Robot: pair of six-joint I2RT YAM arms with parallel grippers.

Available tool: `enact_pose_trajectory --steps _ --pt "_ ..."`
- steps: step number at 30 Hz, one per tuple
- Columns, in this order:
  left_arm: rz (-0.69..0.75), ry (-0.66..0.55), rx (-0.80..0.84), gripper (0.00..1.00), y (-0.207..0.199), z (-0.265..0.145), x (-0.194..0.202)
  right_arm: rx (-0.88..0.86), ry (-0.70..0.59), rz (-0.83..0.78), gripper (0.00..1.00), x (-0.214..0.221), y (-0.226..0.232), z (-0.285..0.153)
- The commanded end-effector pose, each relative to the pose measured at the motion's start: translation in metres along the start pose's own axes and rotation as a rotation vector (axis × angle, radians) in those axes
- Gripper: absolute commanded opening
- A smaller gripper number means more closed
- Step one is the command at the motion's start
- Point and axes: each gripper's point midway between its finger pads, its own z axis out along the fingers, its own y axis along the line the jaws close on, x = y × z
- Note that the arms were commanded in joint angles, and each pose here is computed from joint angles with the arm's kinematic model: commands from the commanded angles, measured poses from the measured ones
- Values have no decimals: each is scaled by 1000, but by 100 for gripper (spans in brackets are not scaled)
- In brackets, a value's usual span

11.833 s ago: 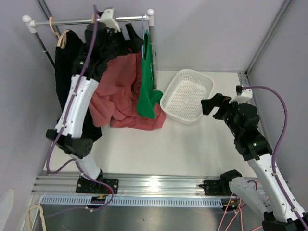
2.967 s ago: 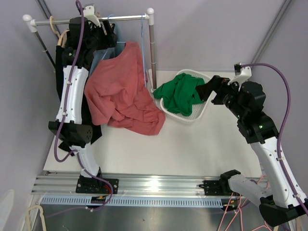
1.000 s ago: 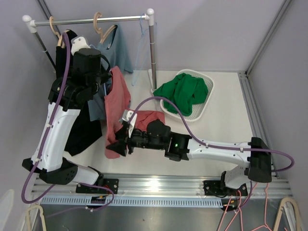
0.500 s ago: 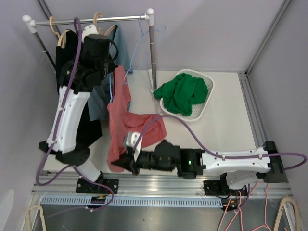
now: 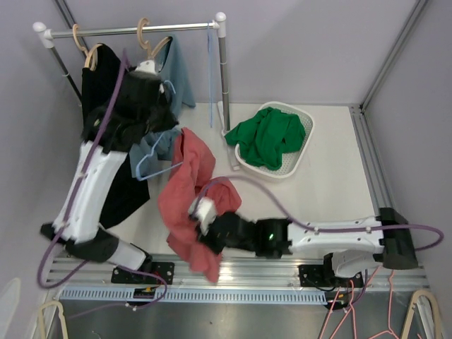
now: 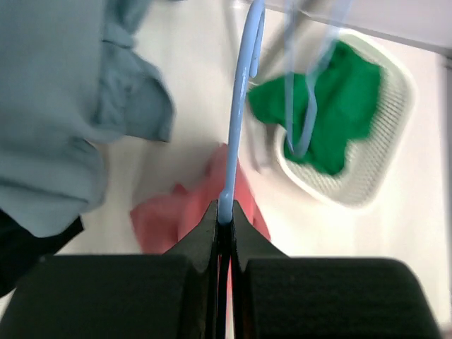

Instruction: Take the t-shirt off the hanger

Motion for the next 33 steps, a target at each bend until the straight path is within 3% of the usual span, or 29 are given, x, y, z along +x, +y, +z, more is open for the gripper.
enact_pose_trajectory --steps 1,3,8,12,16,19,22,28,31,33 --pt "-48 -240 308 1 -9 -111 -26 250 -259 323 0 -59 -103 -52" --pt "-59 -270 371 1 12 -148 -6 399 -314 406 0 -65 -145 -83" --pt "-58 -300 521 1 42 -213 39 690 -234 548 0 -35 -236 -125" --pt "-84 -383 535 1 76 -243 61 570 -365 464 0 -79 -231 -144" --pt "-100 -387 439 1 99 -224 79 463 -610 250 0 -184 -215 -188" --pt "-111 -327 382 1 99 -197 92 459 -836 23 0 -260 -213 -234" --pt "-119 -313 380 1 92 -178 96 434 -1023 -101 0 -322 -205 -281" --pt "-103 -333 316 1 86 -148 85 543 -1226 -188 0 -412 -227 -343" --pt "-94 -352 293 1 79 -138 71 613 -1228 -176 0 -427 -267 -335" --pt "-91 -345 273 1 77 -131 67 640 -1316 -173 0 -445 -274 -366"
